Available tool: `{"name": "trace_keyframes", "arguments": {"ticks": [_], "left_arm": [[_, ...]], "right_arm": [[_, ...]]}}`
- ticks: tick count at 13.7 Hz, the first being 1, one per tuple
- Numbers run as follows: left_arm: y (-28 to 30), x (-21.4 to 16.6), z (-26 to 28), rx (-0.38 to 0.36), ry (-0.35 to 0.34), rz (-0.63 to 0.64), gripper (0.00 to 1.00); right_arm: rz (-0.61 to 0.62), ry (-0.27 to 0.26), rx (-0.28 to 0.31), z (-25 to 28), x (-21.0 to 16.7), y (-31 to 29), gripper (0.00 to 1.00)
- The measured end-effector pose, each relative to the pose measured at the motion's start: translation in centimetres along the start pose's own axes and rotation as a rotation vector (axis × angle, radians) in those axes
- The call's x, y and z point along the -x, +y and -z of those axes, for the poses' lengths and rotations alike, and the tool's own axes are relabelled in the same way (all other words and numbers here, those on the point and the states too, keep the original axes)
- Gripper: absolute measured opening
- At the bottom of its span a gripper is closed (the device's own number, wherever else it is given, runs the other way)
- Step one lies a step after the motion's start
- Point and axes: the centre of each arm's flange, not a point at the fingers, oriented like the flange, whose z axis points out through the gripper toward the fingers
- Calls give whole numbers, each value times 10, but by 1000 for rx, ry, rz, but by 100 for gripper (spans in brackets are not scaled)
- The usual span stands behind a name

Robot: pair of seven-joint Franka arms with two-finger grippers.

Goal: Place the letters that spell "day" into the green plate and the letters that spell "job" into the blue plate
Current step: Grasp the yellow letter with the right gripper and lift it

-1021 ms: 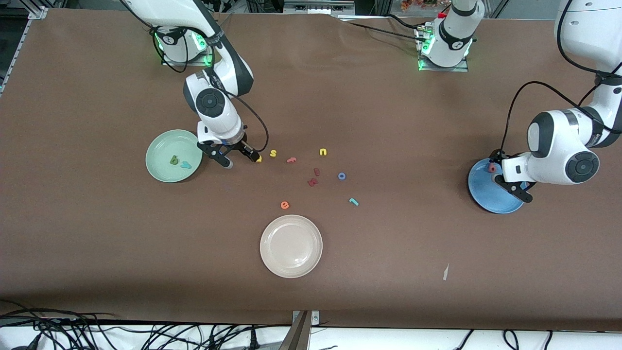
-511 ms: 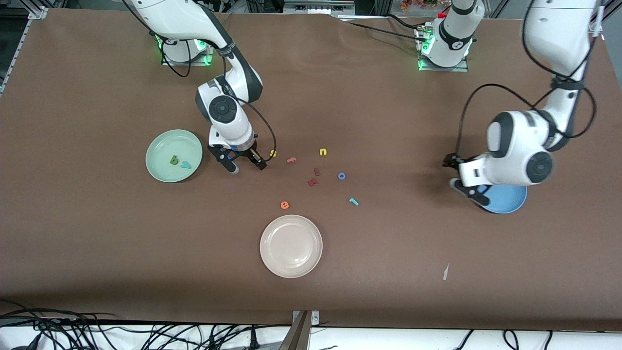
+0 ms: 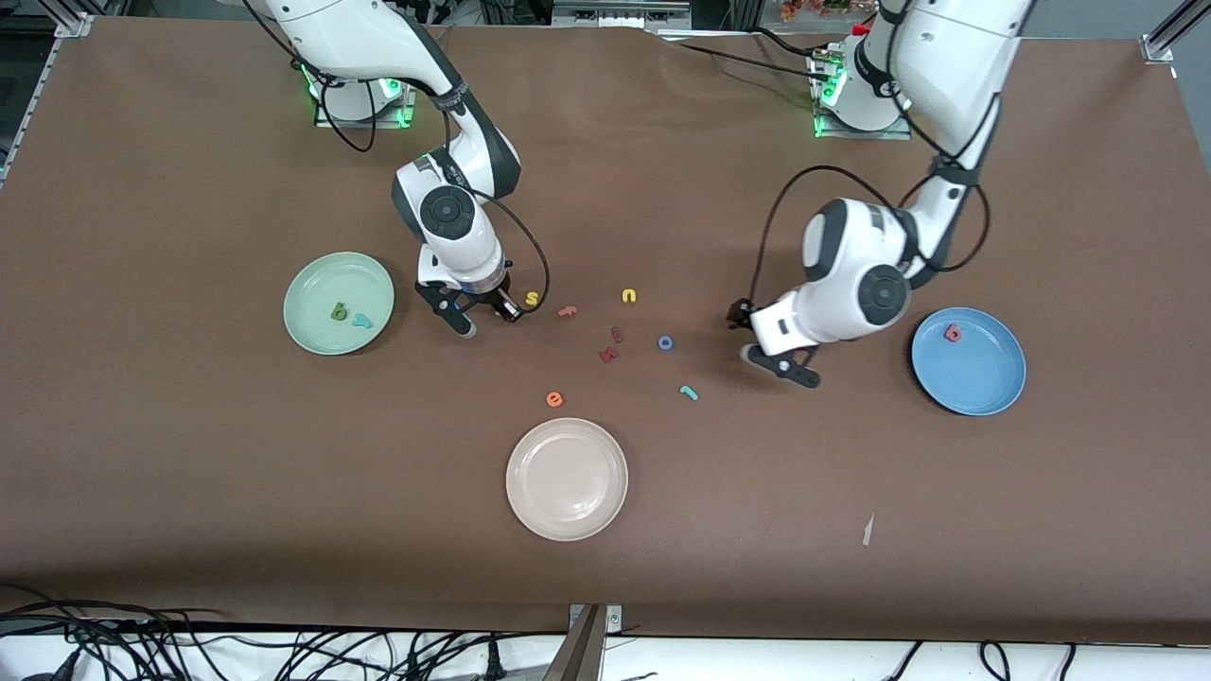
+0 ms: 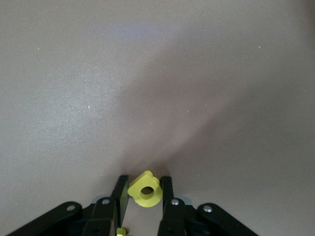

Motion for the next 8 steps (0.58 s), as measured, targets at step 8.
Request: {"name": "trace_keyframes", "arguments": {"ticks": [8], "left_arm": [[101, -5, -40, 19, 43, 109, 75]], "right_arm": [[288, -54, 192, 75, -117, 63, 31]]}}
